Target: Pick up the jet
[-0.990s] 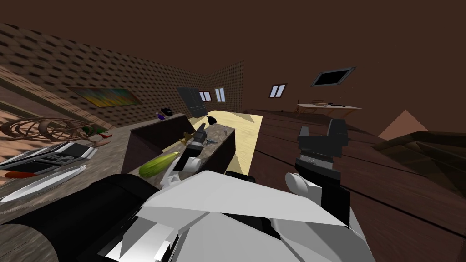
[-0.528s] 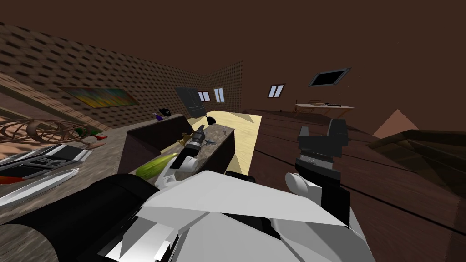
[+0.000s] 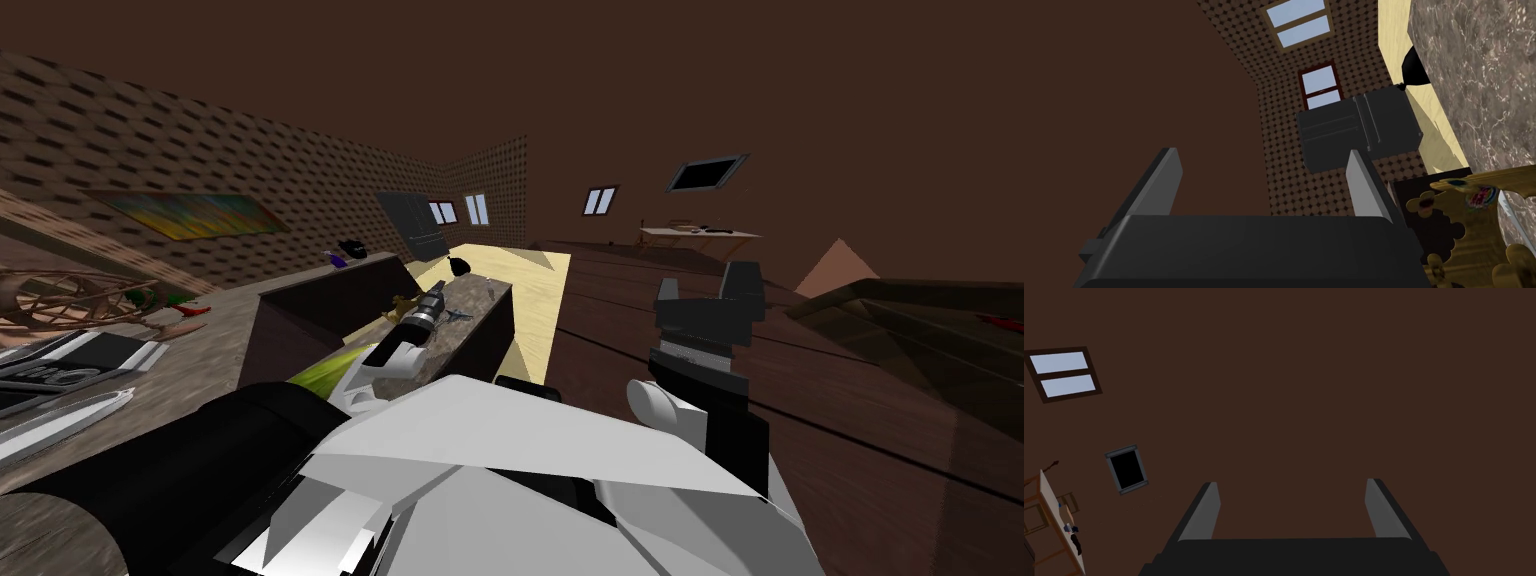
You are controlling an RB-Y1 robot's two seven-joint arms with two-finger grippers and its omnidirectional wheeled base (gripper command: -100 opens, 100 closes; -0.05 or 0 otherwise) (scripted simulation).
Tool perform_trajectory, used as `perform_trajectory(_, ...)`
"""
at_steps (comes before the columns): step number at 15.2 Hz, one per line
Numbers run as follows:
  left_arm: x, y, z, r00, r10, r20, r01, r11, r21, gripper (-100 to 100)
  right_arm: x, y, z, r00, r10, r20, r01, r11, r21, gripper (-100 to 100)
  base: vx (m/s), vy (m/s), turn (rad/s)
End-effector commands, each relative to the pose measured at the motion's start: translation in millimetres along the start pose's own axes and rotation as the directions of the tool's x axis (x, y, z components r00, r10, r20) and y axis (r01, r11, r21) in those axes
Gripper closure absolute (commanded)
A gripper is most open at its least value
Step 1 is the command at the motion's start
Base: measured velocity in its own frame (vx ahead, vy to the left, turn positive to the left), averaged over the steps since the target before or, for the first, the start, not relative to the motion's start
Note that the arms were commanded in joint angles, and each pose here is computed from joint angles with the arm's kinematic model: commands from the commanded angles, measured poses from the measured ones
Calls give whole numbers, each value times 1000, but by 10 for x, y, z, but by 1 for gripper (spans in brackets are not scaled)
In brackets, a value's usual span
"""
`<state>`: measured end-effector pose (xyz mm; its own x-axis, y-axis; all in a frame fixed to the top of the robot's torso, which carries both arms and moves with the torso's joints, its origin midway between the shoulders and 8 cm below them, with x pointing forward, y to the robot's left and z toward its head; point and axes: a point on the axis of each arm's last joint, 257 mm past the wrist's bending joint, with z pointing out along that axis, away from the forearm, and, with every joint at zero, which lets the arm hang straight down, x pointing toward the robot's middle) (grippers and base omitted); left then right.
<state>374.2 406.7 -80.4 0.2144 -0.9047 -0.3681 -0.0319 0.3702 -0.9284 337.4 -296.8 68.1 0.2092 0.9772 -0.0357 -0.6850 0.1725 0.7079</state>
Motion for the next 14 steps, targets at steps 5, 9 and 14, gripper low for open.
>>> perform_trajectory(5,-107,382,-52,1000,1,4,0,990,-141,-100,0,0,0,1000,0,0,0,1000,0,0,20,3,-50)
perform_trajectory(9,-194,594,-107,1000,-1,9,3,975,-222,-100,0,0,0,1000,0,0,0,1000,0,0,21,3,-60)
perform_trajectory(14,-366,889,-230,1000,-13,24,20,942,-334,-100,0,0,0,1000,0,0,0,1000,0,0,23,6,-64)
